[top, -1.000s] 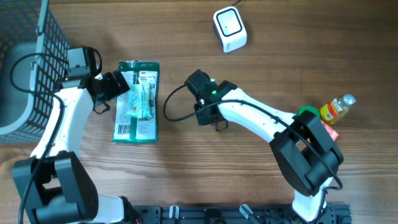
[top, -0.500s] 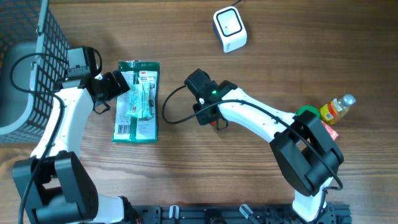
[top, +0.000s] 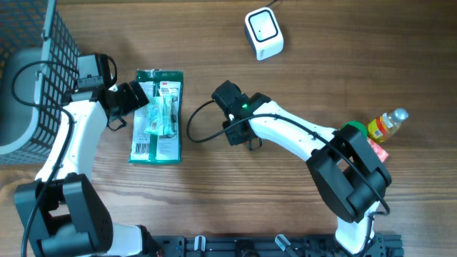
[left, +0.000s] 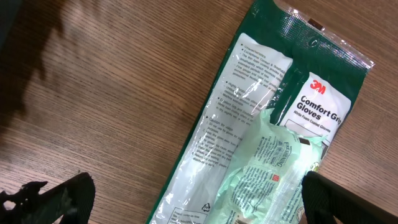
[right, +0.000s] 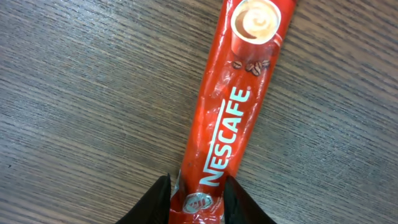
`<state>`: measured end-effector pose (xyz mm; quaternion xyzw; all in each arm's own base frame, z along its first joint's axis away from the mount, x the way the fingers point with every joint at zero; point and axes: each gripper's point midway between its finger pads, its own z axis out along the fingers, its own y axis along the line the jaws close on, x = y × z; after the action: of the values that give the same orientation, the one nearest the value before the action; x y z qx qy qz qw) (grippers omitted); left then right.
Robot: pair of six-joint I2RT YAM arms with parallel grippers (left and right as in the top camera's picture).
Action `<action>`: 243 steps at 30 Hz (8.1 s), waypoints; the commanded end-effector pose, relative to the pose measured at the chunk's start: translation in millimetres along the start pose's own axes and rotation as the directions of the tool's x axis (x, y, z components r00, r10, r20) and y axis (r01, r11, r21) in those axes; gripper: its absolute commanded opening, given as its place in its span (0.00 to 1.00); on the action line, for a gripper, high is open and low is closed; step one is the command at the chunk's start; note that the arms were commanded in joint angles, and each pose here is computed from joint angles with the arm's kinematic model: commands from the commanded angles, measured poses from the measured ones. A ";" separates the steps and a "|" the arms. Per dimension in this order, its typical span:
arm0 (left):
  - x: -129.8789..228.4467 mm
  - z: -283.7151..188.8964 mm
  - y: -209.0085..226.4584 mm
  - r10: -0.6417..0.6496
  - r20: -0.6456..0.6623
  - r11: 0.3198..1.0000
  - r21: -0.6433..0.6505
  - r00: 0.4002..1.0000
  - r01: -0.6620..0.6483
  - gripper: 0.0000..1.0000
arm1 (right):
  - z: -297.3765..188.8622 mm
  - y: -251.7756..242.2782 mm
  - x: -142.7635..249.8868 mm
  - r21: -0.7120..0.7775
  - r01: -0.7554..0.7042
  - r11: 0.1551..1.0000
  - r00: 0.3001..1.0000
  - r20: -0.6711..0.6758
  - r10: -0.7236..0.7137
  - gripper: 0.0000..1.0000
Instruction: Scan the item barcode
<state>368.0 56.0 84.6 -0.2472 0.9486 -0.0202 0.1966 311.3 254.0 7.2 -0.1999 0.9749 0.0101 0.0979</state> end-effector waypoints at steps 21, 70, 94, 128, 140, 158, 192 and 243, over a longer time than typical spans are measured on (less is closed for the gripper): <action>-7.0 -8.2 -2.5 -0.009 0.027 1.000 0.017 1.000 0.009 1.00 | -72.6 44.3 -19.9 -0.595 0.085 0.800 0.996 0.066 -0.056 0.04; -7.0 -8.2 -2.5 -0.009 0.027 1.000 0.017 1.000 0.009 1.00 | -470.5 -8.0 10.6 -0.693 0.673 0.258 0.660 0.720 0.213 0.04; -7.0 -8.2 -2.6 -0.009 0.027 1.000 0.017 1.000 0.009 1.00 | -508.0 17.5 66.9 -0.025 0.991 0.133 0.032 0.998 -0.052 0.04; -7.0 -8.2 -2.5 -0.009 0.027 1.000 0.017 1.000 0.009 1.00 | -141.0 78.9 -11.1 -0.882 0.357 0.307 0.922 0.385 0.034 0.04; -7.0 -8.2 -2.5 -0.009 0.027 1.000 0.017 1.000 0.008 1.00 | -94.6 70.2 -14.8 -0.814 0.222 0.537 0.952 0.301 0.063 0.04; -7.0 -8.2 -2.6 -0.009 0.027 1.000 0.017 1.000 0.009 1.00 | -73.6 58.3 22.4 -0.809 0.071 0.583 0.993 0.111 0.033 0.04; -7.0 -8.2 -2.5 -0.009 0.027 1.000 0.017 1.000 0.009 1.00 | -150.6 -25.8 84.6 -0.940 0.064 0.335 0.997 0.071 0.010 0.04; -7.0 -8.2 -2.5 -0.009 0.027 1.000 0.017 1.000 0.008 1.00 | -154.8 -31.4 54.8 -0.948 -0.027 0.318 0.993 0.012 0.120 0.04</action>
<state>368.0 56.0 85.7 -0.2473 0.9483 -0.0204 0.1979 260.2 196.0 156.4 -0.1272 0.7818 0.6105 0.0031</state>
